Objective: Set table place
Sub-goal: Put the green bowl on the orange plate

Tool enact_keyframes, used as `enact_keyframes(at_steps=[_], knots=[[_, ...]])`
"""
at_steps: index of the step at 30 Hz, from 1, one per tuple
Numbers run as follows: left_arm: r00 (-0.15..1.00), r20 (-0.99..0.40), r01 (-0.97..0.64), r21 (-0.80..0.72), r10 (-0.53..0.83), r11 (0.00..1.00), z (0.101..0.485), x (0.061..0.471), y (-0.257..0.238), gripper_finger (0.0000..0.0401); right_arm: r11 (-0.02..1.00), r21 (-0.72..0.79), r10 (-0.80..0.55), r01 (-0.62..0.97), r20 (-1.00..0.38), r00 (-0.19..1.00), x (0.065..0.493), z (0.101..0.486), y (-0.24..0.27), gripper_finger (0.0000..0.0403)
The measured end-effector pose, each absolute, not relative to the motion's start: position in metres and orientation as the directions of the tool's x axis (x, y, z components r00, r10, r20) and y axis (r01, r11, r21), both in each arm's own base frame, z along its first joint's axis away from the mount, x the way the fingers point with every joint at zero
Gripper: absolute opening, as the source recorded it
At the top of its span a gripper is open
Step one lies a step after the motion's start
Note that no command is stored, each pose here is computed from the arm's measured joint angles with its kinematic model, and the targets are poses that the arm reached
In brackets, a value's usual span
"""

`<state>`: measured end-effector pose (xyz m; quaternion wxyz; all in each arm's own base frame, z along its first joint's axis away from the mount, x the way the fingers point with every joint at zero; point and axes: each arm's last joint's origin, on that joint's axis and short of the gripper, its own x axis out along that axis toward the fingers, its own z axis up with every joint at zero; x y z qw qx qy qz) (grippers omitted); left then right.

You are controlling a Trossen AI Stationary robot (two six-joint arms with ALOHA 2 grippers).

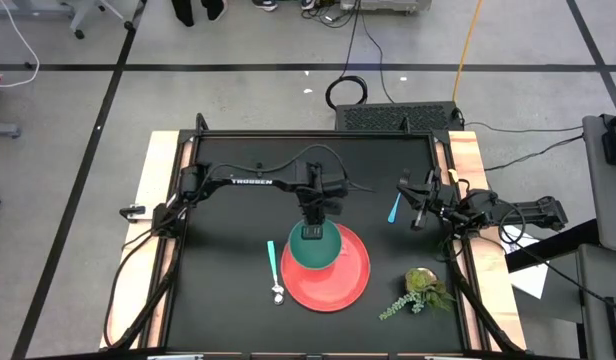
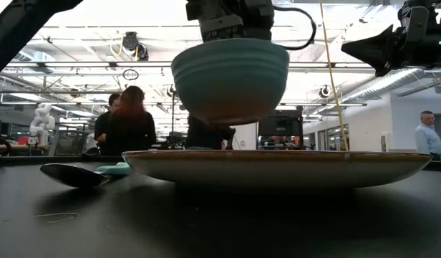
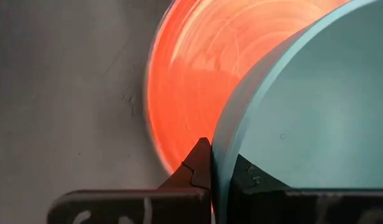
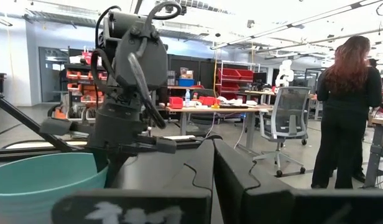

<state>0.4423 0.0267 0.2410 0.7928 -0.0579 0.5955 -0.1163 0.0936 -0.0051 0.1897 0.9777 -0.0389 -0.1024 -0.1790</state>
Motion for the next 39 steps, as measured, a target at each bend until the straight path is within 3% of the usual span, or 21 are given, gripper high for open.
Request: enact_keyframes(at_steps=[12, 22, 27, 39], knots=[[0.342, -0.889, 0.209, -0.244, -0.305, 0.947, 0.238, 0.453, -0.007, 0.0004, 0.933, -0.039, -0.342, 0.357, 0.214, 0.915, 0.094, 0.190, -0.005, 0.0000], [0.322, -0.895, 0.185, -0.262, -0.310, 0.947, 0.232, 0.454, -0.012, 0.0006, 0.935, -0.019, -0.342, 0.354, 0.214, 0.915, 0.094, 0.190, -0.005, 0.0000], [0.261, -0.916, 0.164, -0.270, -0.305, 0.949, 0.207, 0.459, -0.013, 0.0004, 0.935, -0.019, -0.342, 0.354, 0.214, 0.915, 0.094, 0.190, -0.005, 0.0000], [0.281, -0.908, 0.179, -0.268, -0.310, 0.947, 0.207, 0.462, -0.014, 0.0007, 0.935, -0.023, -0.341, 0.353, 0.206, 0.917, 0.094, 0.189, -0.005, 0.0000]])
